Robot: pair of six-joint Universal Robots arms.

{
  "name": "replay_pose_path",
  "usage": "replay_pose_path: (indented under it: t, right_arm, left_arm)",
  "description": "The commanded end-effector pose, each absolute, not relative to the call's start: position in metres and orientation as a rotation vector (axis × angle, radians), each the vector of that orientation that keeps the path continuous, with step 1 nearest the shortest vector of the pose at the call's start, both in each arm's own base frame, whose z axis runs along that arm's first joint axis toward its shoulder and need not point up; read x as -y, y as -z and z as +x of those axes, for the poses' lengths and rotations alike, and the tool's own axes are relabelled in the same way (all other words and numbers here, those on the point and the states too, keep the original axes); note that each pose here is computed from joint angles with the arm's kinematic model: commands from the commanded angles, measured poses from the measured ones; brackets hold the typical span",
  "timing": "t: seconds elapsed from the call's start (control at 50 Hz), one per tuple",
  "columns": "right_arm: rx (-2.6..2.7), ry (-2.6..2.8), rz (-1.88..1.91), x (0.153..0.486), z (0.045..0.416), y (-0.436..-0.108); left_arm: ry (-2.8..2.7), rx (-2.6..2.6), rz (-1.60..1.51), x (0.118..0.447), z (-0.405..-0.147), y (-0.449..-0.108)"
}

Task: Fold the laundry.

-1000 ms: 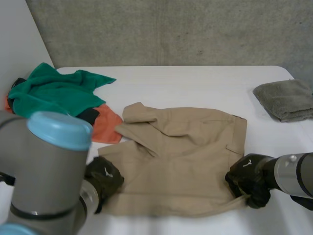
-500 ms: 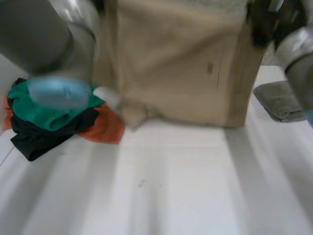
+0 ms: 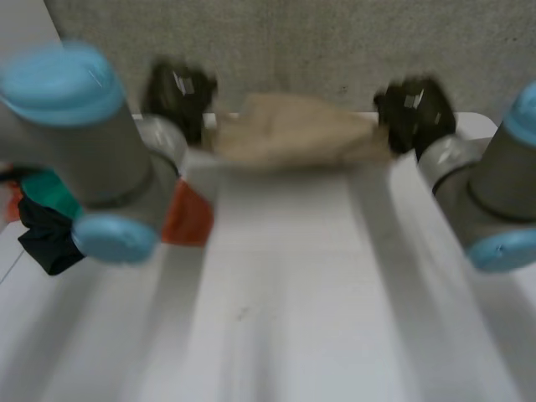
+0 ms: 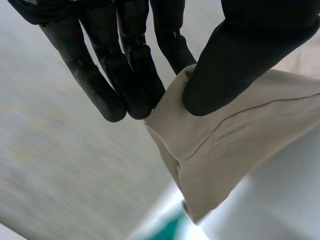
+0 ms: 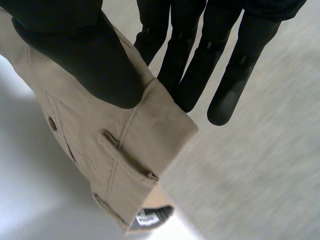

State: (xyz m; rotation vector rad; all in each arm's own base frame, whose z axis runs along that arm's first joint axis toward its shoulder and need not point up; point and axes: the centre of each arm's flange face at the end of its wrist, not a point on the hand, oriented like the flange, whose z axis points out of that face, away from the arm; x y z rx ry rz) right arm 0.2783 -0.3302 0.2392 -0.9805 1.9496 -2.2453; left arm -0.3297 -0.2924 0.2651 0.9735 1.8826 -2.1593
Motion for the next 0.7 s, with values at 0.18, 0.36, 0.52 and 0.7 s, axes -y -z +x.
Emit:
replay_pose_path:
  t: [0.18,0.36,0.52,0.7]
  right_arm:
    - [-2.367,1.566,-1.560,0.248,0.235,-0.176]
    - [-2.424,0.906,-1.844,0.181,0.194,-0.211]
    - [-2.463,1.315,-1.601,0.254,0.213,-0.191]
    - [-2.352,2.133,-1.174,0.364,0.226,-0.195]
  left_arm:
    - [1.634,-2.075,1.342,0.172,-0.304,-0.188]
    - [1.156,-2.092,1.717,0.090,-0.266,-0.196]
    - [1.603,-2.009,1.474,0.180,-0.331,-0.220]
    - [1.936,-1.627,1.136,0.310,-0.388,-0.246]
